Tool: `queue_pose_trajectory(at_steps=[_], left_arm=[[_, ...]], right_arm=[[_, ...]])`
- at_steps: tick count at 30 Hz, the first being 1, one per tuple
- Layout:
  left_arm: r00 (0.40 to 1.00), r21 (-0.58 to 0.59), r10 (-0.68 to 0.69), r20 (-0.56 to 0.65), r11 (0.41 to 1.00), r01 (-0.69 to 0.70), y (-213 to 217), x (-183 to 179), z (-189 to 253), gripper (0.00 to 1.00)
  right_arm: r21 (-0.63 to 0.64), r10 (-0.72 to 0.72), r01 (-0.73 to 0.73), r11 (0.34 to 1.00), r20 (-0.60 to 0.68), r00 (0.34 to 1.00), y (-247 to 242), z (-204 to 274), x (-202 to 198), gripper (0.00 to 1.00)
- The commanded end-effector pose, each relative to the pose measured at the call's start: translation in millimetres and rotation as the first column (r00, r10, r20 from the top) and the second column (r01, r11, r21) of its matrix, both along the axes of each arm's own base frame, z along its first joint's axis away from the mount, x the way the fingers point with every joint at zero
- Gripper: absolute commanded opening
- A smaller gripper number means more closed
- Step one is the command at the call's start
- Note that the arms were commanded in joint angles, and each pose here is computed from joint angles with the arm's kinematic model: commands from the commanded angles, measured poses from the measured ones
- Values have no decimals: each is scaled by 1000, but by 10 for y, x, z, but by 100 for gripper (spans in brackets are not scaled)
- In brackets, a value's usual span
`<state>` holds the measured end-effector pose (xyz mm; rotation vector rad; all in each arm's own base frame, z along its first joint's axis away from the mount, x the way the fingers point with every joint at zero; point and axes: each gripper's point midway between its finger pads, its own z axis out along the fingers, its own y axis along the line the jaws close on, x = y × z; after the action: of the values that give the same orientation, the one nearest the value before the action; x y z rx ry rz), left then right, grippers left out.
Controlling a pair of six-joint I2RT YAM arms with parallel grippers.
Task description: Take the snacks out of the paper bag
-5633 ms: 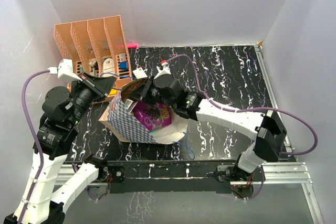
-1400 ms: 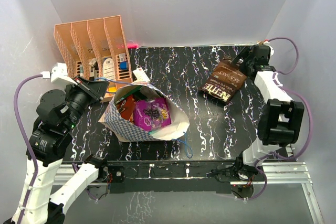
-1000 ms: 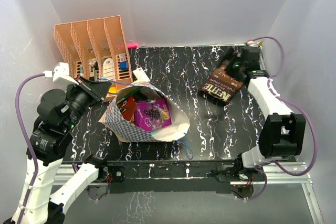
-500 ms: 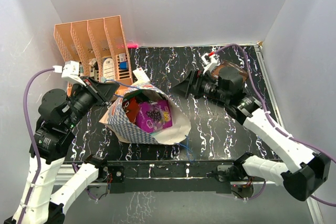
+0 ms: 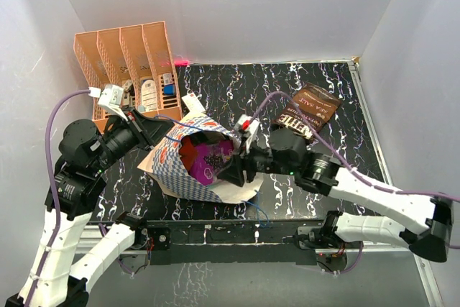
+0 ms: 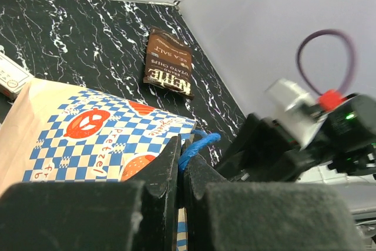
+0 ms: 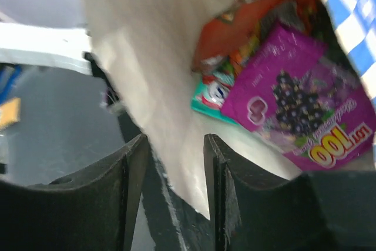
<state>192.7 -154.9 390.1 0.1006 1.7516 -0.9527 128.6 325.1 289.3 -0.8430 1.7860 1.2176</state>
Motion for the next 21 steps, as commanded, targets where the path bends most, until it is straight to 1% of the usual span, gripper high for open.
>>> queue_pose_trajectory(at_steps=[1,3,4,9,12,15,18,19,21], left_arm=[[1000,-50,-11,-6,999,11,-25,-44,86,0],[1000,-52,1,-31,999,-2,-13,-36,70,0],[999,-54,1,-43,999,-3,-16,-36,61,0],[996,-54,-7,-84,999,2,-38,-36,11,0],[994,-43,-20,-104,999,15,-55,-42,-13,0],[992,-52,-38,-118,998,32,-81,-69,-38,0],[991,-67,-30,-131,998,21,-72,-78,-59,0],[990,-71,-29,-135,997,20,-70,-90,-61,0],[991,-76,-23,-136,997,12,-58,-97,-53,0]], right_arm=[[-123,-111,121,985,79,991,113,-434,228,44],[-160,-154,170,972,109,982,186,-527,288,38],[-165,-164,182,969,116,980,242,-570,277,38],[-110,-173,193,975,168,970,577,-689,93,40],[-75,-159,169,983,124,979,817,-756,-35,41],[-39,-140,146,989,125,982,1027,-746,-182,43],[4,-153,154,988,111,982,1130,-724,-269,44],[21,-164,162,987,96,982,1130,-726,-267,44],[47,-240,237,970,76,968,1061,-736,-163,46]])
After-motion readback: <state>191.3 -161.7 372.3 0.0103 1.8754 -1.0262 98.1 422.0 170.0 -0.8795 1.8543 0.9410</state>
